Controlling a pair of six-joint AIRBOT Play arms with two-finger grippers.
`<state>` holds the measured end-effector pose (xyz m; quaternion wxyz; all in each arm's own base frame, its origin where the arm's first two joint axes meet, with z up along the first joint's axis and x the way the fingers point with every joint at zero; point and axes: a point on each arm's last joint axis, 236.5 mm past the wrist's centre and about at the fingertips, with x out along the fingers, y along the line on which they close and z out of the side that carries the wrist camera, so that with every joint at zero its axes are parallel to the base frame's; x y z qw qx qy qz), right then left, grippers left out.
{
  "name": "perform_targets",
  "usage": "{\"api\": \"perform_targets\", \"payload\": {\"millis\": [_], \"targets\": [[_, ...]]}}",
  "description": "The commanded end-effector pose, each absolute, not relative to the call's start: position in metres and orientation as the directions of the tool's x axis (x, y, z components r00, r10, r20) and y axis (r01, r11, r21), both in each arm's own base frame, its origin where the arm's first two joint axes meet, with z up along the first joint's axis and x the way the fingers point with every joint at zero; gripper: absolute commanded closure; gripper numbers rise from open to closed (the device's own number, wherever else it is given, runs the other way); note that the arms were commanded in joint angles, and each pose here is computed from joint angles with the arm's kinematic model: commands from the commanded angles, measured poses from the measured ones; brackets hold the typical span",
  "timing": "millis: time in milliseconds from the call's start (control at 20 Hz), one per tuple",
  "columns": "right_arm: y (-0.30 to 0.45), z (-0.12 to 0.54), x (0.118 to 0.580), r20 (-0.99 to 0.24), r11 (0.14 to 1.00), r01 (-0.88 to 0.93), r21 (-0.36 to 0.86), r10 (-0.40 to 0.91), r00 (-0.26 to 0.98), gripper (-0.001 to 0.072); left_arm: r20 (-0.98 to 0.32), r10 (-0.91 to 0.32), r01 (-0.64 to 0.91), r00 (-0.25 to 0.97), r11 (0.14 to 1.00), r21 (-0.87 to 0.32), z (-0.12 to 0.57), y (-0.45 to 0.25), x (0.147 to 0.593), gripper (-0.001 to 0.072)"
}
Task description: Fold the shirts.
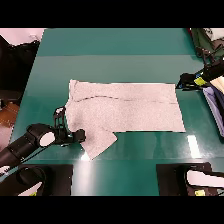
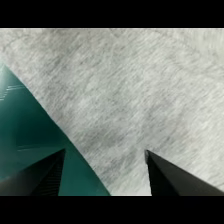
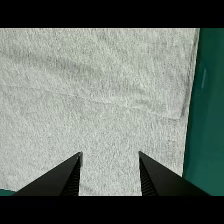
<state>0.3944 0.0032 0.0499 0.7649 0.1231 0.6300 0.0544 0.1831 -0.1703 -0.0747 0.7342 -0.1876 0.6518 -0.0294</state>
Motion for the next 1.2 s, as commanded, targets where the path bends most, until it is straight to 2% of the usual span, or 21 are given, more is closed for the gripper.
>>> {"api": "perform_targets", "payload": {"millis": [0,350,400,500,550,700,800,950,1150], "targets": [[0.004,0.050,0.392,-0.951,0.963,0.070,0.260,0.243,0.190,0.0295,-0.941,-0.296,-0.211,0.165,0.921,-0.327,-0.076,-0.172,0.187,0.0108],[0.007,0.050,0.388,-0.952,0.961,0.069,0.268,0.253,0.175,0.0295,-0.945,-0.287,-0.234,0.158,0.919,-0.318,-0.086,-0.168,0.182,0.0109],[0.009,0.051,0.388,-0.949,0.958,0.068,0.277,0.262,0.174,0.0295,-0.940,-0.295,-0.232,0.173,0.915,-0.330,-0.085,-0.170,0.185,0.0151],[0.011,0.051,0.385,-0.949,0.957,0.067,0.282,0.268,0.163,0.0295,-0.926,-0.314,-0.224,0.208,0.907,-0.358,-0.081,-0.174,0.194,0.0658],[0.011,0.051,0.383,-0.951,0.957,0.066,0.282,0.269,0.154,0.0295,-0.920,-0.325,-0.225,0.220,0.900,-0.372,-0.079,-0.177,0.197,0.0682],[0.006,0.052,0.374,-0.954,0.957,0.067,0.281,0.271,0.128,0.0295,-0.912,-0.338,-0.202,0.233,0.900,-0.385,-0.066,-0.183,0.204,0.0683],[-0.001,0.050,0.363,-0.956,0.956,0.091,0.278,0.266,0.122,0.0296,-0.904,-0.351,-0.119,0.244,0.914,-0.387,-0.048,-0.189,0.211,0.0683],[-0.026,0.029,0.327,-0.967,0.955,0.164,0.249,0.236,0.094,0.0297,-0.887,-0.375,-0.007,0.270,0.920,-0.392,-0.018,-0.198,0.222,0.0683],[-0.052,-0.021,0.276,-0.964,0.918,0.301,0.258,0.265,0.018,0.0297,-0.866,-0.399,0.072,0.300,0.915,-0.397,0.004,-0.206,0.232,0.0683]]}}
